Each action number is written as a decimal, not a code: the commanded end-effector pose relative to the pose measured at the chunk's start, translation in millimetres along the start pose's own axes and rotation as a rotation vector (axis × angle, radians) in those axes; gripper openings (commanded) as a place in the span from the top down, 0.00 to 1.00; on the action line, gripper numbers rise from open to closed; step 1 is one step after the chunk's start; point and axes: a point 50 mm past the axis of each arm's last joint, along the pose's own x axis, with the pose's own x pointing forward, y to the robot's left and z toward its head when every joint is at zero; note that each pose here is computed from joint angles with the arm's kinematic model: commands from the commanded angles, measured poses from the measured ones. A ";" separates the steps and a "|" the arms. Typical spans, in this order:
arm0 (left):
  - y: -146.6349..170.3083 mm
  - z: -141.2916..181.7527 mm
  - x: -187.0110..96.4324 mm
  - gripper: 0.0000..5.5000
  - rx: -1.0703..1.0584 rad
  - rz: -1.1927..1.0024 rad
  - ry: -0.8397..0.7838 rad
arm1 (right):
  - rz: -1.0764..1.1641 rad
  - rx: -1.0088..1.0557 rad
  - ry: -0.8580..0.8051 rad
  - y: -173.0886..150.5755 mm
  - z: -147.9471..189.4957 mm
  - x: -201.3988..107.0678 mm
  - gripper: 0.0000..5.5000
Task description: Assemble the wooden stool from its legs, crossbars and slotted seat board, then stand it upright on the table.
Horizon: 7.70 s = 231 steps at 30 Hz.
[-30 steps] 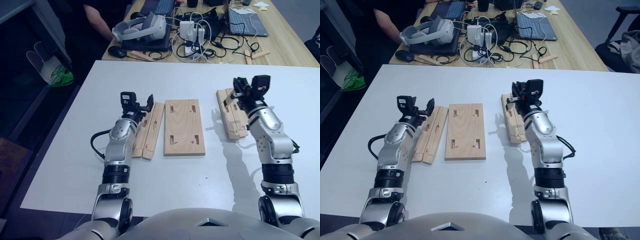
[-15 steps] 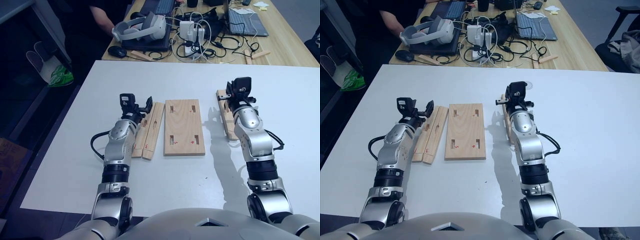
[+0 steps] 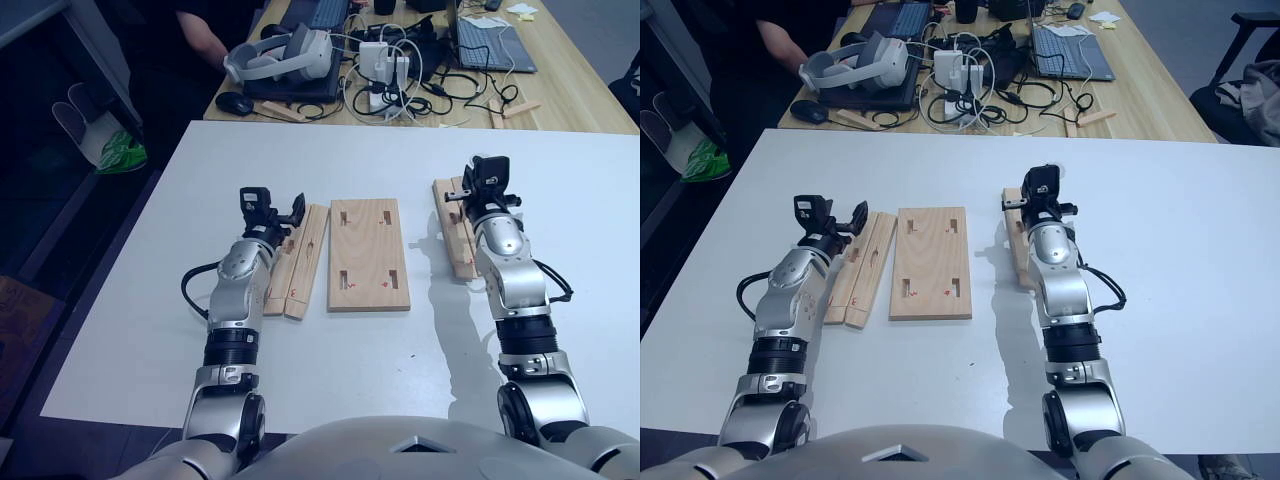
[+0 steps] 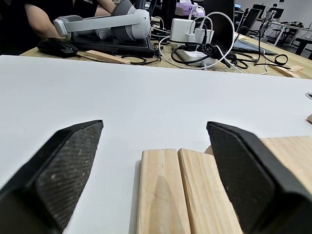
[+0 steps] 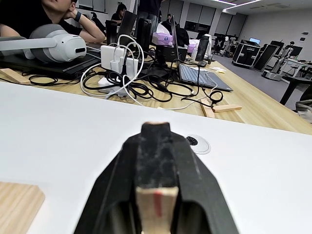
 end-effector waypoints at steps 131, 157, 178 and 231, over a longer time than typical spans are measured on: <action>-12.2 -1.2 6.0 0.29 -0.005 -0.041 0.029 | 0.026 0.442 0.240 23.8 -30.5 44.0 0.60; -17.9 -1.5 0.9 0.29 -0.008 -0.048 -0.017 | 0.266 0.300 -0.010 61.9 14.5 -0.1 0.60; -15.9 -1.6 3.2 0.29 -0.008 -0.055 -0.011 | -0.117 0.397 0.199 19.3 -15.2 17.0 0.60; -16.9 -4.0 5.7 0.29 -0.012 -0.064 -0.011 | -0.081 0.379 0.308 46.1 26.5 49.8 0.83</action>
